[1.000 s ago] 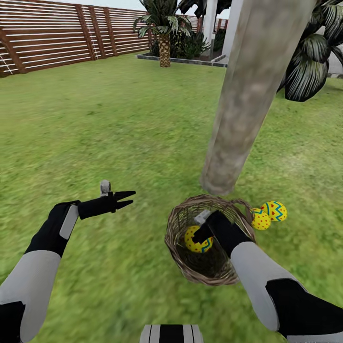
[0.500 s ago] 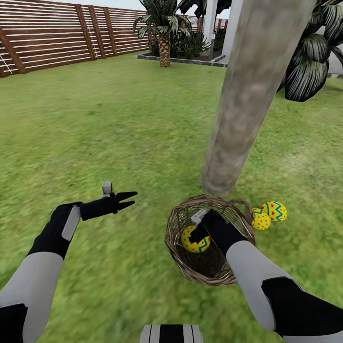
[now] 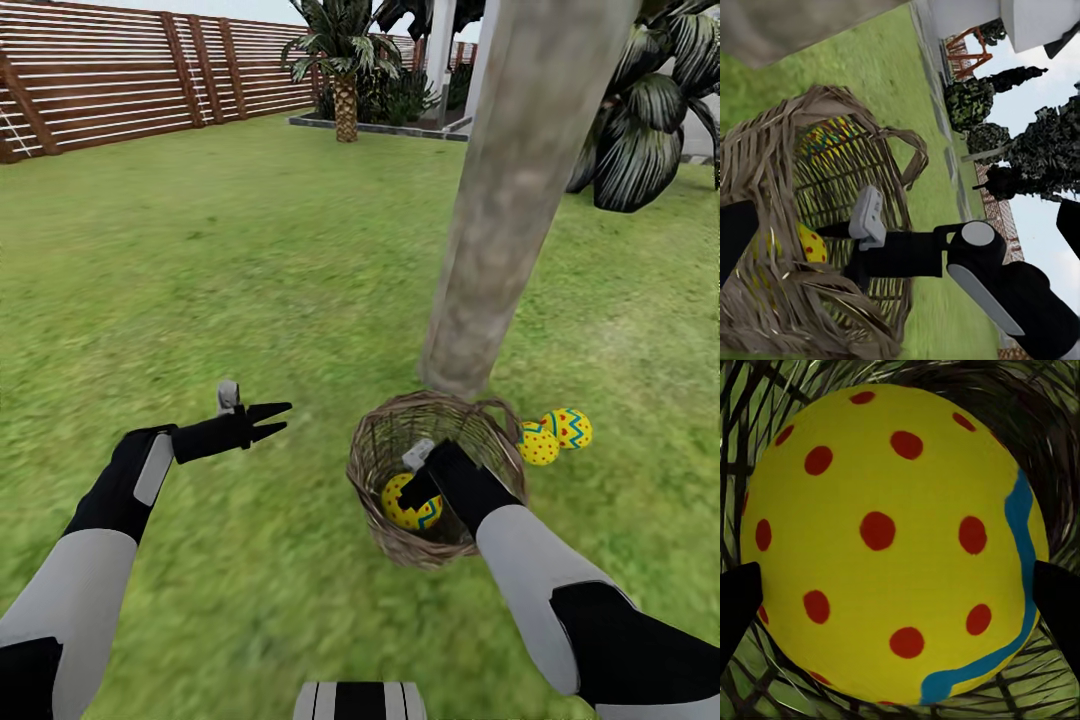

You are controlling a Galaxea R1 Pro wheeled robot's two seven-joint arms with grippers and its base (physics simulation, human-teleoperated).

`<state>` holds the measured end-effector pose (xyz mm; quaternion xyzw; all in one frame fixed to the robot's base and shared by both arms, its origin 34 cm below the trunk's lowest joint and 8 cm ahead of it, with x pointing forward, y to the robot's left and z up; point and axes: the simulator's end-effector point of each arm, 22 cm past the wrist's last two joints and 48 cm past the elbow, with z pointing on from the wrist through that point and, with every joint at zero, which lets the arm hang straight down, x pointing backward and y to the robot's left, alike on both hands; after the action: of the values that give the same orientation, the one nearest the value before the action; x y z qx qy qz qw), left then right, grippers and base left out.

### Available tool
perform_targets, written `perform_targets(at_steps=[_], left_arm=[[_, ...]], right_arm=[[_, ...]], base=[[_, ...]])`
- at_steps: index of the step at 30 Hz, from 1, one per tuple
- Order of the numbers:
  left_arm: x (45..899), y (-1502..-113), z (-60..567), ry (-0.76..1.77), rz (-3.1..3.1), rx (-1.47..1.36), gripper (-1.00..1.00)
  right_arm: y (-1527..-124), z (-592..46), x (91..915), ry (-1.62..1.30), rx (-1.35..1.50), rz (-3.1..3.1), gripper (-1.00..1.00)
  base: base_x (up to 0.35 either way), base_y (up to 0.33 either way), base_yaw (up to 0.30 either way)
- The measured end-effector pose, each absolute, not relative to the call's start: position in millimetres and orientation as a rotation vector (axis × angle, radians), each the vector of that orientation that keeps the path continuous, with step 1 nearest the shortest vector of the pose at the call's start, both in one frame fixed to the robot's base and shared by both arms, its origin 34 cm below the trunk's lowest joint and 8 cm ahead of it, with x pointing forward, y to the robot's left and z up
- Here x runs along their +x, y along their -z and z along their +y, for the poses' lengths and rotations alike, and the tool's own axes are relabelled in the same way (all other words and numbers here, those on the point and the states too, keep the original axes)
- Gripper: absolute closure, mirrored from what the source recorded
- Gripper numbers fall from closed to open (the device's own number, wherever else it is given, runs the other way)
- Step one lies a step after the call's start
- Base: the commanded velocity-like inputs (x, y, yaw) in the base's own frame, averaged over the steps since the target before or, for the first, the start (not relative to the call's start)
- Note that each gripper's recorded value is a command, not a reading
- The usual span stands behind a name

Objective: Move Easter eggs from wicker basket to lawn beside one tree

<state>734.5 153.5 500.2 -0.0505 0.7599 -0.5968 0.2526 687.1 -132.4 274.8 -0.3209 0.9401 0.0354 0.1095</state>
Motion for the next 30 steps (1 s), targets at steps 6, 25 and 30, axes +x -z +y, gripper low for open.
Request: perform_targets(at_steps=[6,25,30], left_arm=[[733.6,-514.5,151.8,1.605,2.064,-0.108,-1.0],[725.9,-558.4,130.1,1.59,2.044,-0.019,-1.0],[724.3,-570.9,126.3,1.588,2.031,-0.004,-1.0]], right_arm=[[-301.3,-135.3,706.2,-0.079,-0.919,2.705,1.0],[-339.9,-179.3,712.9,-0.064,-0.785,2.699,1.0],[-352.1,-163.8,697.0,-0.249,-0.824,2.71,1.0]], base=[[-0.002,0.0,0.0],[0.0,0.0,0.0],[0.0,0.0,0.0]])
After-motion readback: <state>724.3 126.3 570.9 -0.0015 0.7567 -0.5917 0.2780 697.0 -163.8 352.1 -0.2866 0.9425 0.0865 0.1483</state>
